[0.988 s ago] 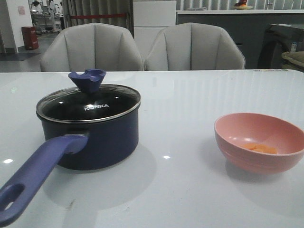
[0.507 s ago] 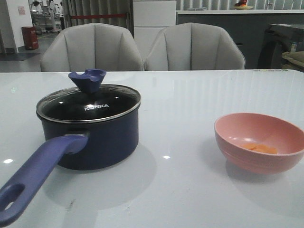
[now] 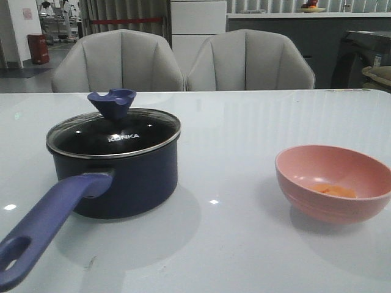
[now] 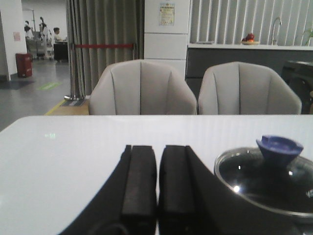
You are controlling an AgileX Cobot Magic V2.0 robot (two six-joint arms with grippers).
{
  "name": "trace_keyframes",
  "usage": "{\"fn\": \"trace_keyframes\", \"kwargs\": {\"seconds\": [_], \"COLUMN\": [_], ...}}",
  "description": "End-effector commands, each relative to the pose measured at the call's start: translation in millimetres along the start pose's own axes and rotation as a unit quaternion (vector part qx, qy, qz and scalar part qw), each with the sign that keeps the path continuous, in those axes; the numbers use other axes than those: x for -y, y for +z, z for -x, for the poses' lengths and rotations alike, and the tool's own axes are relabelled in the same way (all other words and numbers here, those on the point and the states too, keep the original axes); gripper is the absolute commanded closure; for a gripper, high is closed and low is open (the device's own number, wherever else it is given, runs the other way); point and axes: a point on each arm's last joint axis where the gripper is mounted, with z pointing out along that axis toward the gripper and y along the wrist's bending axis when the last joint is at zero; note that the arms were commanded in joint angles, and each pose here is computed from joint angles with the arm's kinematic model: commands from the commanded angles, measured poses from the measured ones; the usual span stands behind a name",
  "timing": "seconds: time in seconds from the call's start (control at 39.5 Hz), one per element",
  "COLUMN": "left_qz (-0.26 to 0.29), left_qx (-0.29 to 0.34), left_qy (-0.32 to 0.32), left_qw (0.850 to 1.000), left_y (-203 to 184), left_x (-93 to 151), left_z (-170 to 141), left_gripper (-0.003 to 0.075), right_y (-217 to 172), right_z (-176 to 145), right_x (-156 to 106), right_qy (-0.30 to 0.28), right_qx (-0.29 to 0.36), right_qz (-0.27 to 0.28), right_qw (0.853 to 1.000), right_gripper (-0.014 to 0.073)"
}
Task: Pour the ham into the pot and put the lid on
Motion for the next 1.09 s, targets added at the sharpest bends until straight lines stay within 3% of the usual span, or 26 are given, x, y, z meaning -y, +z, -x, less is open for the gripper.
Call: {"fn": "trace_keyframes", "kwargs": {"seconds": [0.0, 0.23, 0.48, 0.71, 1.06], "left_qz": [-0.011, -0.01, 0.004, 0.01, 0.013], "left_qx": [0.081, 0.092, -0.036, -0.125, -0.171], "left_qy": [-0.004, -0.002, -0.002, -0.009, -0.013], "left_qw": [0.997, 0.996, 0.999, 0.992, 0.985], "left_y": [-3, 0, 21, 36, 43], "left_x": [1, 3, 4, 4, 4], "left_z": [7, 44, 90, 87, 77], "left_gripper": [0.0606, 0.0606, 0.0606, 0.0606, 0.0602], "right_y": [-2, -2, -2, -2, -2], "right_z": [5, 5, 5, 5, 5], "right_x": [0, 0, 0, 0, 0], "right_qy": [-0.002, -0.002, -0.002, -0.002, -0.002], "right_qx": [0.047, 0.047, 0.047, 0.047, 0.047], "right_qz": [-0.002, -0.002, -0.002, -0.002, -0.002], "right_qw": [0.999, 0.999, 0.999, 0.999, 0.999], "right_gripper": [0.0457, 0.0457, 0.0457, 0.0457, 0.0457]}}
